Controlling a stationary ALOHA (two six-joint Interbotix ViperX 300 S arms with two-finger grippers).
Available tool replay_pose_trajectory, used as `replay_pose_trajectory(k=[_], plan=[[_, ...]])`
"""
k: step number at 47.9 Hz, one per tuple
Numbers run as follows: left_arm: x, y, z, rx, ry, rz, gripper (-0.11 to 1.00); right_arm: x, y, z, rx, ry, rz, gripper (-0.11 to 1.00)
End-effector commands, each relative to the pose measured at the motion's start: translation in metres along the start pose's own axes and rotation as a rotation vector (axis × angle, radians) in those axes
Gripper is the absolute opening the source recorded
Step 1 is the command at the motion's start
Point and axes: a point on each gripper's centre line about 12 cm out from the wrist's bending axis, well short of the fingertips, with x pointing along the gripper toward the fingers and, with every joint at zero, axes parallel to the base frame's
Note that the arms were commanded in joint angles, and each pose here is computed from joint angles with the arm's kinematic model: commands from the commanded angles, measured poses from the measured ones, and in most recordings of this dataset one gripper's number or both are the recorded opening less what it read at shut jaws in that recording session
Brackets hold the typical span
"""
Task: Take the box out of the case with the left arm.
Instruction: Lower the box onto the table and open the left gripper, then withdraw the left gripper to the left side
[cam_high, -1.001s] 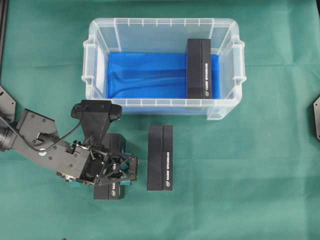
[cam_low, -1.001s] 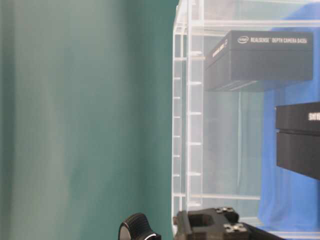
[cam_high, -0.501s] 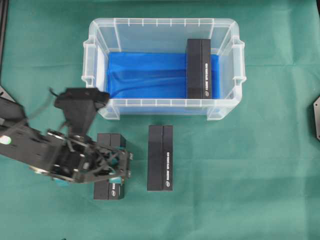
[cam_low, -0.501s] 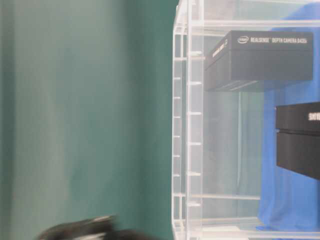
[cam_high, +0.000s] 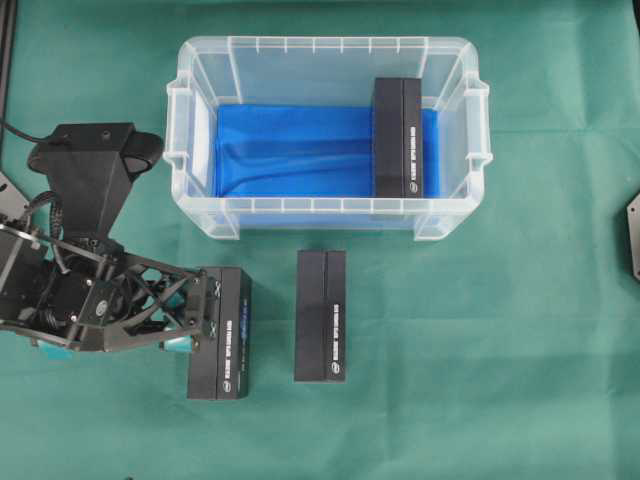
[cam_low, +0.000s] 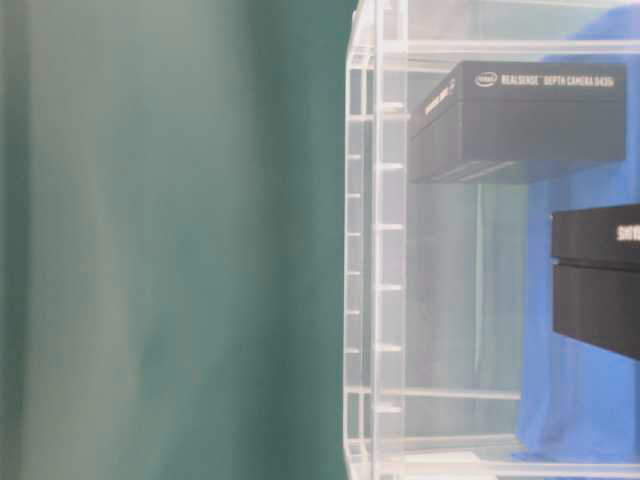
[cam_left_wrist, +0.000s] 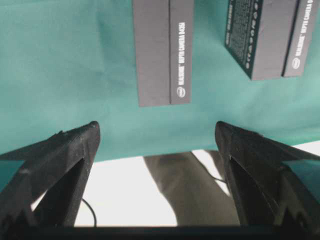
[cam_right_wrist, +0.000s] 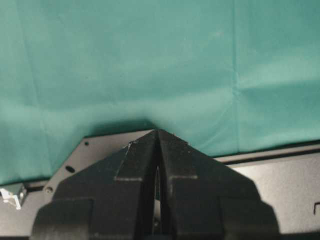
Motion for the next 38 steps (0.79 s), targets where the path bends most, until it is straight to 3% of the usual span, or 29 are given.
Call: replay_pose_trajectory(k=[1,9,23,38], plan=[[-0.014,-0.001,0.000,0.001,0.011,-0.043,0.93,-0.002,0.000,0.002,0.002,-0.010,-0.001,0.00],[-0.013,0.010,-0.001,0.018,0.009,-0.027,0.93,-0.002,0.000,0.002,0.002,-0.011,-0.001,0.00],[-0.011,0.063,-0.001,0.066,0.022,-0.007,0.93,-0.002,0.000,0.002,0.002,-0.011,-0.001,0.00],[-0.016,0.084,0.012,0.058,0.025,-0.025,0.93,-0.002,0.000,0.002,0.002,-0.011,-0.001,0.00]])
